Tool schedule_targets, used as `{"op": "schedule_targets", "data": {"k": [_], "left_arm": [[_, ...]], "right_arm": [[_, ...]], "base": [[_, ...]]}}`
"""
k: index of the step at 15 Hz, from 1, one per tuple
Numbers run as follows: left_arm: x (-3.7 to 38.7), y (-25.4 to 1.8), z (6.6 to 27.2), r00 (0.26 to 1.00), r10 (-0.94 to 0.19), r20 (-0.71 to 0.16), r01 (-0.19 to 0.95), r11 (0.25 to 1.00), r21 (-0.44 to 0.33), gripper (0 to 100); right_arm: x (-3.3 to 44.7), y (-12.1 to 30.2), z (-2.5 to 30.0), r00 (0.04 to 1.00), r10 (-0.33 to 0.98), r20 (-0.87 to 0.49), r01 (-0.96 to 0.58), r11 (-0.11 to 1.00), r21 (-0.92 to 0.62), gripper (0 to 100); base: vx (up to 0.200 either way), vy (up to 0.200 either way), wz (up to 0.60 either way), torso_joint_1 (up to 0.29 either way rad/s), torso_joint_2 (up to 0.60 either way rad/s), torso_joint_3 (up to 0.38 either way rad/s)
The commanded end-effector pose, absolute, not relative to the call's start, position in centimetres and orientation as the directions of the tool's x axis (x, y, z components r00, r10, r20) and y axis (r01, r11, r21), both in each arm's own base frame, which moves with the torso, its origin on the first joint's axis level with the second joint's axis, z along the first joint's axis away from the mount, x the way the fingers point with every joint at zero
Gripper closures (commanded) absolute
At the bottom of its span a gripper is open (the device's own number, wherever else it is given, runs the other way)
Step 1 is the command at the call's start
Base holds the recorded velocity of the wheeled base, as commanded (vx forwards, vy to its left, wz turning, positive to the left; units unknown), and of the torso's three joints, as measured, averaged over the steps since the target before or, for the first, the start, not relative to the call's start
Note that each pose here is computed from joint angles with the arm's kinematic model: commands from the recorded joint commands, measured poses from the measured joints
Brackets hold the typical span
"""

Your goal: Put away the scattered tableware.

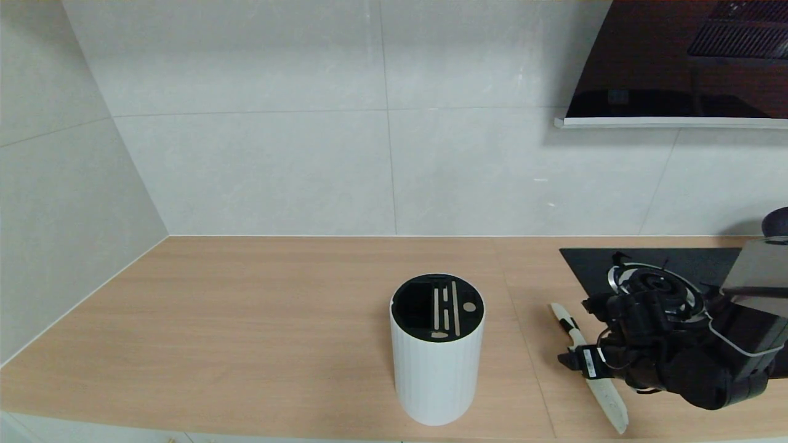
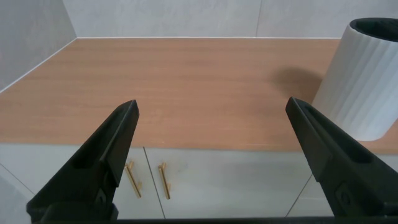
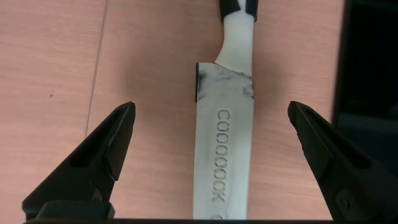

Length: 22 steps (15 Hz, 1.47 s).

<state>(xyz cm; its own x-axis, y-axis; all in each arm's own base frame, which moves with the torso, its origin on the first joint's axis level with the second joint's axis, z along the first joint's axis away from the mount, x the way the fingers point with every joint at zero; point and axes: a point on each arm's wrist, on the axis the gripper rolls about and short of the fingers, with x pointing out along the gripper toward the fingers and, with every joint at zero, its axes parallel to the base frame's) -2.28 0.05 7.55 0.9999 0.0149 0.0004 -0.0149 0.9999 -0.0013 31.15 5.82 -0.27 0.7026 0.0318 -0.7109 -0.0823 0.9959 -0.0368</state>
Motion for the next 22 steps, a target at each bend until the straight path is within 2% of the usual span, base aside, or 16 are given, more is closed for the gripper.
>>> {"op": "schedule_targets", "data": {"k": [1,5,15,16,22], "left_arm": [[-2.3,0.1,7.5,1.0,0.015,0.0,-0.015,1.0,-0.002,0],[-2.3,0.1,7.5,1.0,0.015,0.0,-0.015,1.0,-0.003,0],[-2.3,0.1,7.5,1.0,0.015,0.0,-0.015,1.0,-0.003,0],[-2.3,0.1,7.5,1.0,0.015,0.0,-0.015,1.0,-0.003,0],[-2.3,0.1,7.5,1.0,0.015,0.0,-0.015,1.0,-0.003,0]], "right_arm": [[31.5,5.9,-1.0,0.691,0.027,-0.722,-0.075,0.997,-0.036,0],[32.0,6.0,-2.2,0.689,0.023,-0.724,-0.069,0.997,-0.034,0],[32.8,5.3,-2.7,0.696,0.01,-0.718,-0.047,0.998,-0.032,0],[32.9,5.4,-2.8,0.694,0.009,-0.72,-0.047,0.998,-0.032,100],[32.9,5.3,-3.4,0.682,0.006,-0.731,-0.049,0.998,-0.037,100]], "base": [[0.0,0.0,0.0,0.0,0.0,0.0],[0.0,0.0,0.0,0.0,0.0,0.0],[0.0,0.0,0.0,0.0,0.0,0.0],[0.0,0.0,0.0,0.0,0.0,0.0],[0.0,0.0,0.0,0.0,0.0,0.0]]}}
